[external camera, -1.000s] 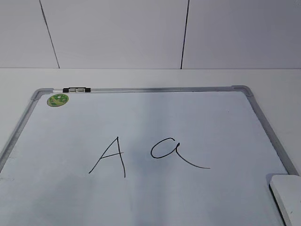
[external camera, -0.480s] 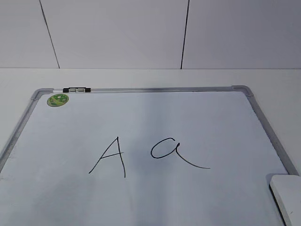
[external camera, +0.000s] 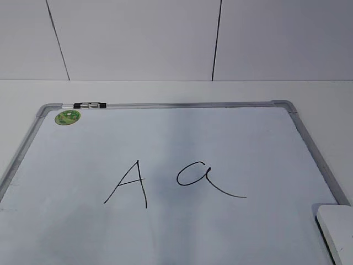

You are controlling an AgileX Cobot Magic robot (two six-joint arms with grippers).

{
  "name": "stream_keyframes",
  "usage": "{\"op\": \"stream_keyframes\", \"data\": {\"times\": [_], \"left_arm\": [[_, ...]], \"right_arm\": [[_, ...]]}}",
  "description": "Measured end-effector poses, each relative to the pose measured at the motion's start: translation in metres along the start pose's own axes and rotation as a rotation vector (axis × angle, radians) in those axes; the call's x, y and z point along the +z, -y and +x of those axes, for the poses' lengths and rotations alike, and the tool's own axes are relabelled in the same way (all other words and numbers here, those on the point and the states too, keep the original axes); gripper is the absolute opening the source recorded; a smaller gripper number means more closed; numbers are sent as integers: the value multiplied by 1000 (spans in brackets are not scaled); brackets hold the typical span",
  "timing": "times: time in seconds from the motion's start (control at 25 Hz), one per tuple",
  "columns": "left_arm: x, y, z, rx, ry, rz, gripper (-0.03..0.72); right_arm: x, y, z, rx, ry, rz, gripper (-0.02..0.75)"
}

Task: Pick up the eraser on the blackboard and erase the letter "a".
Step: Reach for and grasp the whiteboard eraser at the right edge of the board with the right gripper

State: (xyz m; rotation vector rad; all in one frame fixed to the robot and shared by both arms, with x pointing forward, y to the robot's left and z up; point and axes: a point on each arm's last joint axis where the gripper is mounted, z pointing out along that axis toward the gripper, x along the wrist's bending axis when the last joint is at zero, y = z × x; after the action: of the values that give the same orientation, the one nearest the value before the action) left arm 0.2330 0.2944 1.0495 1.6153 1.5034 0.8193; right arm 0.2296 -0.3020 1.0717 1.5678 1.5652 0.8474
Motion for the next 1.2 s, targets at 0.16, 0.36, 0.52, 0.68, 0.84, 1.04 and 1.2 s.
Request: {"op": "stream_keyframes", "data": {"times": [0.16, 0.36, 0.52, 0.68, 0.84, 1.04, 1.2], "left_arm": [[0, 0, 0, 0, 0, 0, 235], [0, 0, 0, 0, 0, 0, 235], [0, 0, 0, 0, 0, 0, 235], [0, 0, 0, 0, 0, 0, 235], [0, 0, 0, 0, 0, 0, 235], [0, 0, 0, 0, 0, 0, 235], [0, 0, 0, 0, 0, 0, 235]], "right_arm": [[6, -27, 0, -3, -15, 162, 587], [34, -64, 2, -2, -42, 349, 587], [51, -77, 4, 6, -66, 423, 587], [67, -82, 13, 57, -151, 492, 587], [76, -84, 21, 110, -229, 535, 587], [78, -84, 22, 116, -236, 546, 587], [78, -84, 22, 113, -233, 546, 587]]}}
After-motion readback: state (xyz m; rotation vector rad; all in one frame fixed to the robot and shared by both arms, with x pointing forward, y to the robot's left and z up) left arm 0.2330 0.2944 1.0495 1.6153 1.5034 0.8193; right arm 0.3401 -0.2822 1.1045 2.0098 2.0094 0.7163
